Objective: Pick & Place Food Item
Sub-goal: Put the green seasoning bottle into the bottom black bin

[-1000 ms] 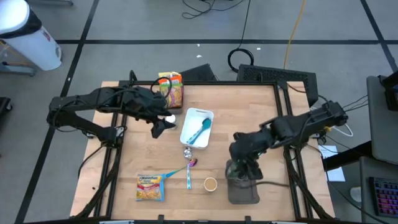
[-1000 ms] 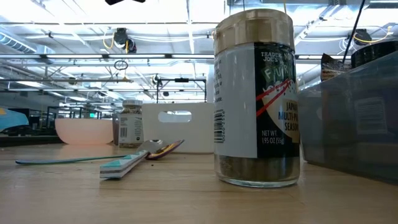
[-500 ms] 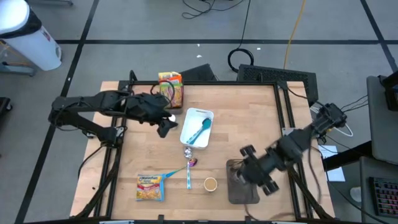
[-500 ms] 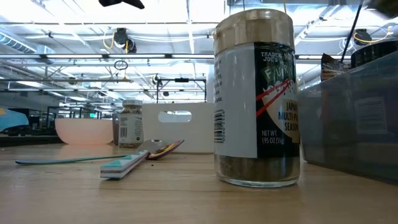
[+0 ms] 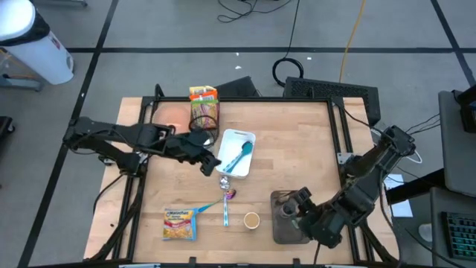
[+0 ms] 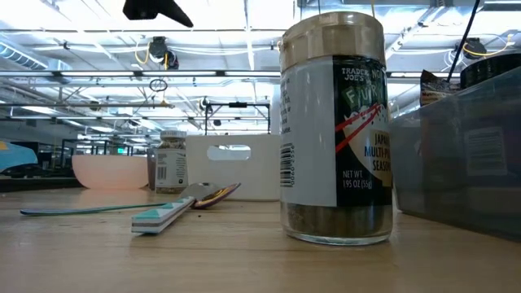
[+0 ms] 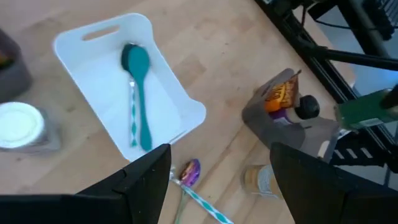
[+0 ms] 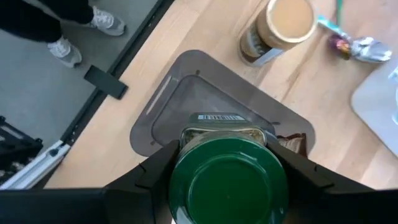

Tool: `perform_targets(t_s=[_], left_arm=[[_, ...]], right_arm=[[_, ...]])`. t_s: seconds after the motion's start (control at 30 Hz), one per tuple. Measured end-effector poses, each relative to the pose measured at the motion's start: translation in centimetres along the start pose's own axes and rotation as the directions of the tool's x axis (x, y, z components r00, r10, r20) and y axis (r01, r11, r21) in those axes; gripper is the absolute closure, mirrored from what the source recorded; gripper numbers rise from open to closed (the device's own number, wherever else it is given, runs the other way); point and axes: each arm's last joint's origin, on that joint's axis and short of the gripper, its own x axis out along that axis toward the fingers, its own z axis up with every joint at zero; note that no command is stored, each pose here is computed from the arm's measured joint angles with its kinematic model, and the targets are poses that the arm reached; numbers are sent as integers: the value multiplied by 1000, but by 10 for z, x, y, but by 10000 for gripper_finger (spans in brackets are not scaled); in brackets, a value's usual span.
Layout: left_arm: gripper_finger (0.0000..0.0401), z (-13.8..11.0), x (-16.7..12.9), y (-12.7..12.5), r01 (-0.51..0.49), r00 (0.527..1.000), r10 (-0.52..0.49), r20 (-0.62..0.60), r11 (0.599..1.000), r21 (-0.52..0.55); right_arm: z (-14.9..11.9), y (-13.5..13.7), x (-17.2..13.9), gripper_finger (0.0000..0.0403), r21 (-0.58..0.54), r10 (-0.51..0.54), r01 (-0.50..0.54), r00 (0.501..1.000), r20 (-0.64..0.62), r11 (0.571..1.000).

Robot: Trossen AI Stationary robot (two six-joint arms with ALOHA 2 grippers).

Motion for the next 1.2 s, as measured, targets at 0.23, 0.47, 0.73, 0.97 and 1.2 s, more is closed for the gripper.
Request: perform_targets(t_s=[0.23, 0.47, 0.73, 0.97, 1.2], left_arm=[[118, -7, 14, -7, 52, 999, -51, 13, 998, -34], [119, -14, 17, -10, 42, 999, -42, -15, 999, -14], [119, -15, 17, -11, 45, 999, -45, -14, 999, -5], [119, -15, 17, -10, 44, 999, -44, -14, 999, 21], [119, -15, 17, -9, 22, 1000, -22, 2, 999, 30]], right_arm=[[-6, 4, 21, 215, -40, 65, -67, 997, -42, 997], [-16, 7, 40, 215, -49, 107, -111, 991, -80, 993], [-23, 5, 61, 215, 126, 142, -131, 986, -84, 983], [-29, 5, 67, 215, 286, 147, -110, 983, -110, 952], [-28, 2, 68, 215, 378, 99, -58, 991, -90, 924]])
